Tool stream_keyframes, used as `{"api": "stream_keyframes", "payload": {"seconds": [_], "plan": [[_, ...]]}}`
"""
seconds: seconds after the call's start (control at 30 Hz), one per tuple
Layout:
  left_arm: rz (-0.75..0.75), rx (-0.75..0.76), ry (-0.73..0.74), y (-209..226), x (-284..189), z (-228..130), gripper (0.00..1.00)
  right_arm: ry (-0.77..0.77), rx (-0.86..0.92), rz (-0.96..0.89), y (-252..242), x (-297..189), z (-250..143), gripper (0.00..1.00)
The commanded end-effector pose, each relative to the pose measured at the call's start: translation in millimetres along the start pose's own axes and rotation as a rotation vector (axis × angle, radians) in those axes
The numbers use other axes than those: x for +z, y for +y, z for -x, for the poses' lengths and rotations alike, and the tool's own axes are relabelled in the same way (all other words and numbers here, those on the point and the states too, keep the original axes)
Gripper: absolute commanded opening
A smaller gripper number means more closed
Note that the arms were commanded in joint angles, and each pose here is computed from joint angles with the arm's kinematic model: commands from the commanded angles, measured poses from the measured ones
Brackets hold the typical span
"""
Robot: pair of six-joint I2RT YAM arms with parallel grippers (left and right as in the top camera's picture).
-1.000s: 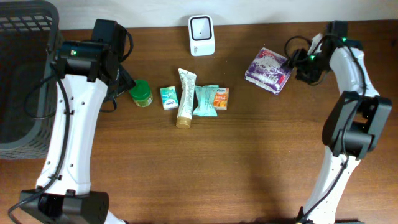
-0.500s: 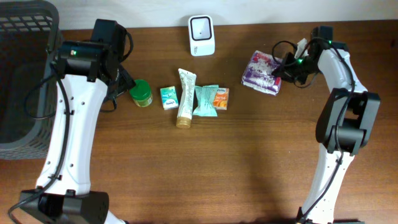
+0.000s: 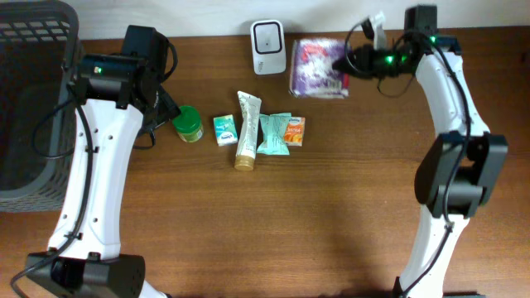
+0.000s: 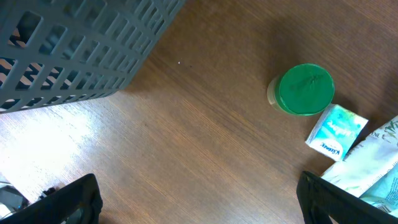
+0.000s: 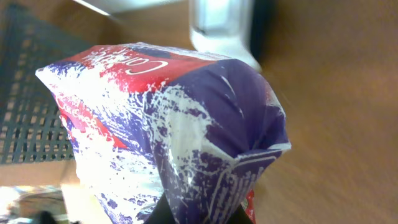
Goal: Scan the item barcode
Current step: 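Carry the purple-red pack up toward the barcode scanner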
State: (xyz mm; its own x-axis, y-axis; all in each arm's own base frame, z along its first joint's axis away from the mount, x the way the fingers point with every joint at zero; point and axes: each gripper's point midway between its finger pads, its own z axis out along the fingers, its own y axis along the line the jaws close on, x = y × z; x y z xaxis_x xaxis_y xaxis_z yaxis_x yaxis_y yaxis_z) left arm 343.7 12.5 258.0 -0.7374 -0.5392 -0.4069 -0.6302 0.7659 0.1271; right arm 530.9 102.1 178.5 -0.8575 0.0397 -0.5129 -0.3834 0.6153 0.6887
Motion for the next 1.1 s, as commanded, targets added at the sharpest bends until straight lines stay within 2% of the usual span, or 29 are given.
{"api": "stream_keyframes", "payload": {"seconds": [0.0, 0.13, 0.27, 0.6, 0.7, 0.73, 0.83, 0.9, 0.97, 1.07], "plan": [[0.009, 0.012, -0.008, 2, 0, 1, 0.99, -0.102, -0.27, 0.021, 86, -19, 37, 0.04], [0.009, 0.012, -0.008, 2, 0, 1, 0.99, -0.183, -0.387, -0.128, 118, -20, 59, 0.04], [0.009, 0.012, -0.008, 2, 0, 1, 0.99, -0.228, -0.43, -0.124, 151, -23, 65, 0.04], [0.009, 0.012, -0.008, 2, 0, 1, 0.99, -0.222, -0.346, -0.112, 151, -22, 62, 0.04], [0.009, 0.012, -0.008, 2, 0, 1, 0.99, -0.223, -0.324, -0.187, 138, -23, 63, 0.04], [0.009, 0.012, -0.008, 2, 0, 1, 0.99, -0.23, -0.272, -0.299, 118, -28, 64, 0.04], [0.009, 0.012, -0.008, 2, 0, 1, 0.99, -0.252, -0.032, -0.809, 36, -73, 48, 0.04], [0.009, 0.012, -0.008, 2, 0, 1, 0.99, -0.207, 0.013, -1.082, 5, -108, 28, 0.04], [0.009, 0.012, -0.008, 2, 0, 1, 0.99, -0.143, 0.032, -1.27, -12, -135, 8, 0.04], [0.009, 0.012, -0.008, 2, 0, 1, 0.99, -0.044, 0.039, -1.429, -26, -156, -13, 0.04]]}}
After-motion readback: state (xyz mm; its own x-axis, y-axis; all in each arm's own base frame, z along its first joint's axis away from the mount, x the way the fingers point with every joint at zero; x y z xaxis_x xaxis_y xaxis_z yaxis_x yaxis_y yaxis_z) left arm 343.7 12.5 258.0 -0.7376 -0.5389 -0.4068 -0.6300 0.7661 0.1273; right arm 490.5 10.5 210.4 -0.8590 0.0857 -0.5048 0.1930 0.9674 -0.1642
